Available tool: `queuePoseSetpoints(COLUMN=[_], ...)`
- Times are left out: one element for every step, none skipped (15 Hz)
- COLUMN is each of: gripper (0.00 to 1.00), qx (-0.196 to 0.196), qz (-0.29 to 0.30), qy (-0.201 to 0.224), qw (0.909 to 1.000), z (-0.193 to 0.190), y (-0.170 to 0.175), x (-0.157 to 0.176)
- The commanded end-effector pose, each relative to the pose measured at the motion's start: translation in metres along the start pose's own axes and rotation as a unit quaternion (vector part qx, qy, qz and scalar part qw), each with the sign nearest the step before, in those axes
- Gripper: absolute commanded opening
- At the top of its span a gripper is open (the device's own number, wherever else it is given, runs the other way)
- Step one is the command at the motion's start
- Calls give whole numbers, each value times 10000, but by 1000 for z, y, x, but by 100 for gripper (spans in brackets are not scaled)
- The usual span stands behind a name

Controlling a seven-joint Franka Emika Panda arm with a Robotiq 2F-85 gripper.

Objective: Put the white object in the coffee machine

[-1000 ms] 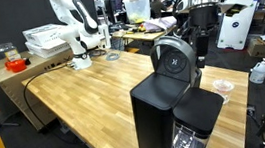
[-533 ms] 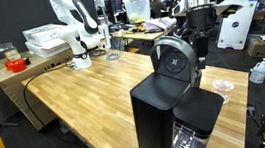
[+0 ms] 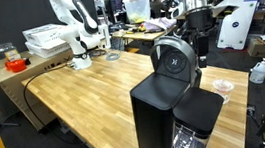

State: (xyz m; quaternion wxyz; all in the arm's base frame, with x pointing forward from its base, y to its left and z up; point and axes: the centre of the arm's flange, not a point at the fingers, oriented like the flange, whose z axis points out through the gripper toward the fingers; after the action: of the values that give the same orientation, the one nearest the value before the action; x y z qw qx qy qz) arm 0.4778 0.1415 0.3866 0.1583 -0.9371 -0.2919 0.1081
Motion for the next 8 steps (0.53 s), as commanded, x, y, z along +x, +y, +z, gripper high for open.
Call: queuePoseSetpoints(gripper=[25,25,25,25,25,25,25,25], qx=[292,323,341,366,395,417,436,459], qz=[-195,-232,-275,-308,-339,-362,-384,-398], qy=[-201,-236,-264,-300,-339,-369,-394,-427], qw=[9992,9989,9987,9984,9981,9978,9975,9972], z=[-2,-1,-2,-1,-1,-1,-1,-2], y=[12,14,15,16,17,17,17,16], x=[13,15,18,21,23,24,26,26])
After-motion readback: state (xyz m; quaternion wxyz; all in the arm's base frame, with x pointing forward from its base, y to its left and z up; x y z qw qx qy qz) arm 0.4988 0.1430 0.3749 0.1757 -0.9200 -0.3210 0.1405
